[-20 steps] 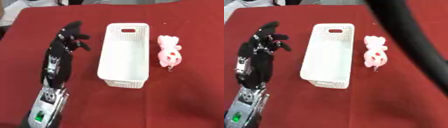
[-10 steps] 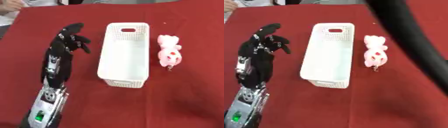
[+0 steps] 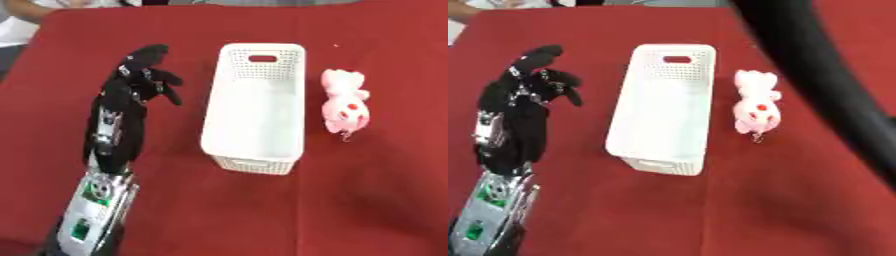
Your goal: Pick up objects on the table and place them in the box.
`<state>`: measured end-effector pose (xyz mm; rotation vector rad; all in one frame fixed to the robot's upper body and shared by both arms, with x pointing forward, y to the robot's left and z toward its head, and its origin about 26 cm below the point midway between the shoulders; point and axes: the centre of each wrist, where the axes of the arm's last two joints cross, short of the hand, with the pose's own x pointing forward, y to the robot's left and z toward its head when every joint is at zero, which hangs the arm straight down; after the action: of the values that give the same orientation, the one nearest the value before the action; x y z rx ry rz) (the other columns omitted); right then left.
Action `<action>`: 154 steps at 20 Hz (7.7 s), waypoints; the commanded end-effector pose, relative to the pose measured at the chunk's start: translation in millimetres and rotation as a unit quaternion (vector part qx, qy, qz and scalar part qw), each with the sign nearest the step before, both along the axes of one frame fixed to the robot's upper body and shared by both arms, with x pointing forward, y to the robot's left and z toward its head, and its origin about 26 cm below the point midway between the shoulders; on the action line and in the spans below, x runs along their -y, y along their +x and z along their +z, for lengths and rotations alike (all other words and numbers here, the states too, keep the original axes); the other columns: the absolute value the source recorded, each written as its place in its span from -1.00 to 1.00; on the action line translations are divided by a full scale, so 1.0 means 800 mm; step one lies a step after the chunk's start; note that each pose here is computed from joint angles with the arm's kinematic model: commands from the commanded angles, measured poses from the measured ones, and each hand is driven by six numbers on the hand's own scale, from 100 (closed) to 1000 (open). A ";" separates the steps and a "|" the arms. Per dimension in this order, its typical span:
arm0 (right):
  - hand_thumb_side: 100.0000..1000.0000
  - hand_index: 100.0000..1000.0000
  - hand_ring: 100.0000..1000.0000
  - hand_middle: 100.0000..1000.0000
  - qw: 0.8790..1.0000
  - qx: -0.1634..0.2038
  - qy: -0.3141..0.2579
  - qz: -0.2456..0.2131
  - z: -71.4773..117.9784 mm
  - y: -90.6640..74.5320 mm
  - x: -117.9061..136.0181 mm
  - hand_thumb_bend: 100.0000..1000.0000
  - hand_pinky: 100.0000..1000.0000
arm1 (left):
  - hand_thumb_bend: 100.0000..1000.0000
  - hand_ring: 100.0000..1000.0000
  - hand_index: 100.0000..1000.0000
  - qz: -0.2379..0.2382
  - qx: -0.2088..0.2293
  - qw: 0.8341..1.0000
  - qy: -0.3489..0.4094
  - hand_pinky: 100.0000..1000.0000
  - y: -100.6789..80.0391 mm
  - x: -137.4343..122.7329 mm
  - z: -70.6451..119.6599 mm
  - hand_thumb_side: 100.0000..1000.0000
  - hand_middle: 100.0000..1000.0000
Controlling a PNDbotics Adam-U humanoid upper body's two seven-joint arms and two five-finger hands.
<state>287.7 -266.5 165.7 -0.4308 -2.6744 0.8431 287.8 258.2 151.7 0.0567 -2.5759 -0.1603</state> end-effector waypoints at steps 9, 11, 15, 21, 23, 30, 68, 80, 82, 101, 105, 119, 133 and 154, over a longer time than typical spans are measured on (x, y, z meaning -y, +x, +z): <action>0.58 0.75 0.66 0.76 0.936 0.024 -0.328 -0.124 0.053 -0.003 0.043 -0.69 0.33 | -0.96 0.07 0.50 0.001 0.005 1.000 0.023 -0.41 -0.004 -0.006 0.006 0.86 0.46; 0.58 0.74 0.65 0.76 0.921 0.029 -0.363 -0.136 0.059 -0.002 0.045 -0.68 0.32 | -0.96 0.06 0.50 0.001 0.003 1.000 0.025 -0.41 -0.005 -0.005 0.005 0.87 0.45; 0.60 0.75 0.67 0.78 0.903 0.023 -0.398 -0.162 0.071 0.002 0.037 -0.64 0.32 | -0.96 0.05 0.50 -0.001 0.000 1.000 0.026 -0.42 -0.005 -0.005 0.004 0.87 0.44; 0.64 0.84 0.66 0.78 0.905 0.015 -0.396 -0.156 0.089 0.010 0.013 -0.76 0.33 | -0.96 0.04 0.50 -0.004 0.001 1.000 0.028 -0.42 -0.005 -0.004 0.005 0.87 0.44; 0.48 0.92 0.67 0.78 0.911 0.019 -0.385 -0.147 0.096 0.011 0.009 -0.55 0.33 | -0.96 0.04 0.50 -0.004 0.000 1.000 0.028 -0.42 -0.005 -0.004 0.005 0.86 0.44; 0.69 1.00 0.78 0.90 0.913 0.014 -0.378 -0.155 0.124 0.021 0.009 -0.53 0.45 | -0.97 0.04 0.49 0.001 -0.003 0.999 0.035 -0.42 -0.006 -0.006 0.003 0.86 0.44; 0.64 0.57 0.40 0.48 0.873 0.102 -0.449 -0.159 0.123 0.114 -0.071 -0.51 0.22 | -0.99 0.02 0.46 -0.024 -0.012 0.998 0.055 -0.42 -0.006 0.001 0.002 0.86 0.45; 0.60 0.51 0.32 0.45 0.811 0.172 -0.533 -0.170 0.121 0.113 -0.099 -0.57 0.15 | -0.99 0.02 0.45 -0.031 -0.014 0.997 0.063 -0.41 -0.005 0.002 0.003 0.86 0.45; 0.60 0.52 0.34 0.48 0.806 0.175 -0.540 -0.170 0.121 0.113 -0.101 -0.57 0.16 | -0.99 0.02 0.45 -0.033 -0.013 0.997 0.064 -0.41 -0.005 0.003 0.003 0.86 0.45; 0.51 0.45 0.30 0.46 0.809 0.168 -0.536 -0.172 0.114 0.143 -0.076 -0.64 0.09 | -1.00 0.02 0.42 -0.038 -0.012 0.996 0.077 -0.41 -0.005 0.004 0.004 0.86 0.46; 0.51 0.46 0.30 0.46 0.808 0.157 -0.539 -0.180 0.111 0.156 -0.070 -0.65 0.09 | -1.00 0.02 0.42 -0.042 -0.012 0.996 0.078 -0.41 -0.004 0.005 0.004 0.86 0.46; 0.38 0.40 0.29 0.45 0.802 0.123 -0.550 -0.197 0.088 0.190 -0.069 -0.73 0.06 | -1.00 0.03 0.42 -0.059 -0.007 0.995 0.081 -0.40 -0.002 0.011 0.007 0.86 0.46; 0.26 -0.70 -1.00 -0.87 0.835 0.122 -0.507 -0.174 0.061 0.205 -0.060 -0.82 -1.00 | -1.00 0.03 0.42 -0.073 0.001 0.994 0.078 -0.40 0.000 0.017 0.013 0.87 0.47; 0.58 -0.97 -1.00 -1.00 0.807 0.262 -0.493 -0.192 0.125 0.135 -0.084 -1.00 -1.00 | -1.00 0.03 0.42 -0.066 -0.014 0.994 0.084 -0.40 -0.003 0.013 0.006 0.86 0.48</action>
<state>406.8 -202.0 248.6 -1.5073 -2.1158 2.1617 288.2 246.2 151.2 -0.0629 -2.5192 -0.4174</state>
